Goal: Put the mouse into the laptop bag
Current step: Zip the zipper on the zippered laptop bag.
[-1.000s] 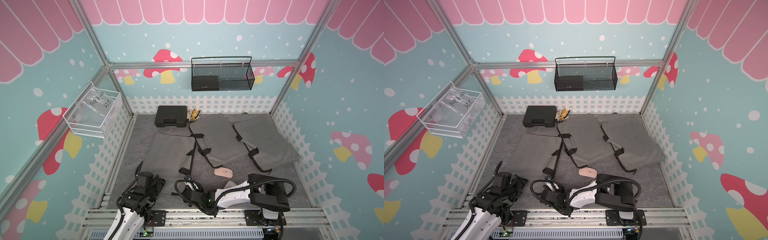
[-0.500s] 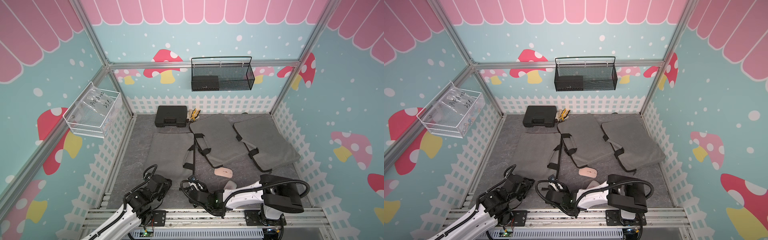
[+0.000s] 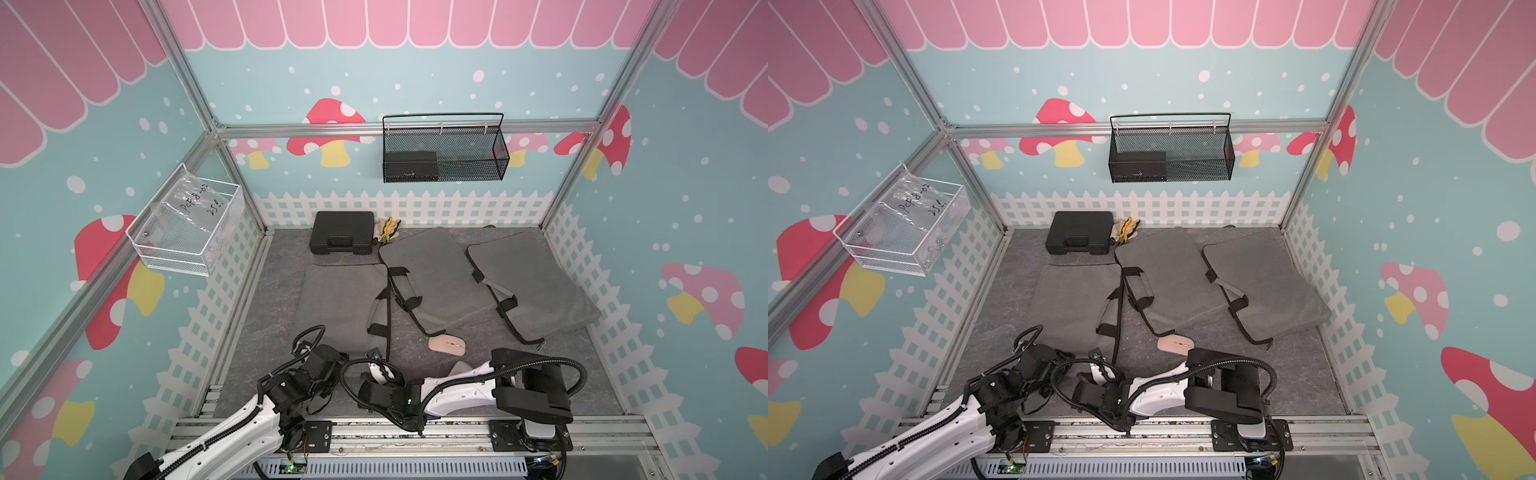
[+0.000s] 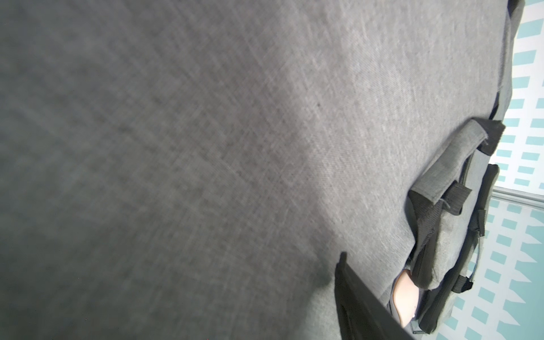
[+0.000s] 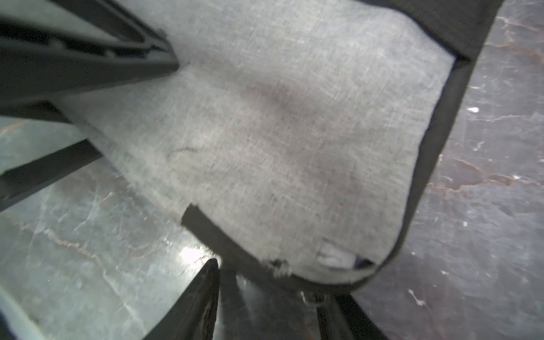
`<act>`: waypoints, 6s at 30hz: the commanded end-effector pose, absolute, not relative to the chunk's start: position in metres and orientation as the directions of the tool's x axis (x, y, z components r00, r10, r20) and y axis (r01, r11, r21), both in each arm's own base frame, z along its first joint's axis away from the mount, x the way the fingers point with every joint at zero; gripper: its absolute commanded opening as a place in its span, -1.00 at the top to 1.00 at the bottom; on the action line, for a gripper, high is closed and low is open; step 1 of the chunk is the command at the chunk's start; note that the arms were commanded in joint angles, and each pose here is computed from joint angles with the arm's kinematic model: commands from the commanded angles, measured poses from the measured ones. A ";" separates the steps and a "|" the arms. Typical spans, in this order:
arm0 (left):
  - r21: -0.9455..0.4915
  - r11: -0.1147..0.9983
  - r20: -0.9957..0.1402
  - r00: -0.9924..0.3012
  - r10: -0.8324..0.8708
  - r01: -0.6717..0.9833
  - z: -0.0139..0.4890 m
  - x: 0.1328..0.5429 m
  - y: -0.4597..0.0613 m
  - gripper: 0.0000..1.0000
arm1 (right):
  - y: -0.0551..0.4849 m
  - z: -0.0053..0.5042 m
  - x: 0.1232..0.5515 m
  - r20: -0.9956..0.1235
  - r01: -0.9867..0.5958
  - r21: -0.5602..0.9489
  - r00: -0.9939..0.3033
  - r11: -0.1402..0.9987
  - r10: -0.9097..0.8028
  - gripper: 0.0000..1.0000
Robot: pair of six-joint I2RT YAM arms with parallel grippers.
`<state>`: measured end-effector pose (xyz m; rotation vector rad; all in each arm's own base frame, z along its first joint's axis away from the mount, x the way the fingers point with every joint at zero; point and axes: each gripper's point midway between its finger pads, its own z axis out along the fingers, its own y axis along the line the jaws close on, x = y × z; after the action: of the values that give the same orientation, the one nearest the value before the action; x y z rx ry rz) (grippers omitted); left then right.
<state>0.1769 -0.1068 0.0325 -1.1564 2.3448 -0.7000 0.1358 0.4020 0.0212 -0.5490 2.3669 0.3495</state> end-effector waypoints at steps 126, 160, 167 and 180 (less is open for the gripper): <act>-0.533 0.449 -0.087 -0.481 -0.872 -0.717 0.038 0.146 -0.060 1.00 | 0.457 0.017 0.151 -0.711 -0.686 0.338 -0.635 0.644 -0.302 1.00; -0.443 0.444 -0.383 -0.283 -0.879 -0.779 0.097 0.114 0.022 1.00 | 0.336 -0.022 0.298 -0.601 -0.326 0.184 -0.784 0.927 -0.156 1.00; -0.424 0.448 -0.432 -0.260 -0.864 -0.787 0.110 0.115 0.031 1.00 | 0.320 -0.018 0.317 -0.607 -0.280 0.187 -0.786 0.942 -0.113 1.00; -0.375 0.461 -0.420 -0.296 -0.858 -0.804 0.114 0.142 0.027 1.00 | 0.291 -0.003 0.330 -0.633 -0.213 0.173 -0.772 0.962 -0.058 1.00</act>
<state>0.1337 -0.0003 0.1062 -1.4107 2.2145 -0.2897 0.3254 0.3502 0.0218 -0.2868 2.3564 0.5616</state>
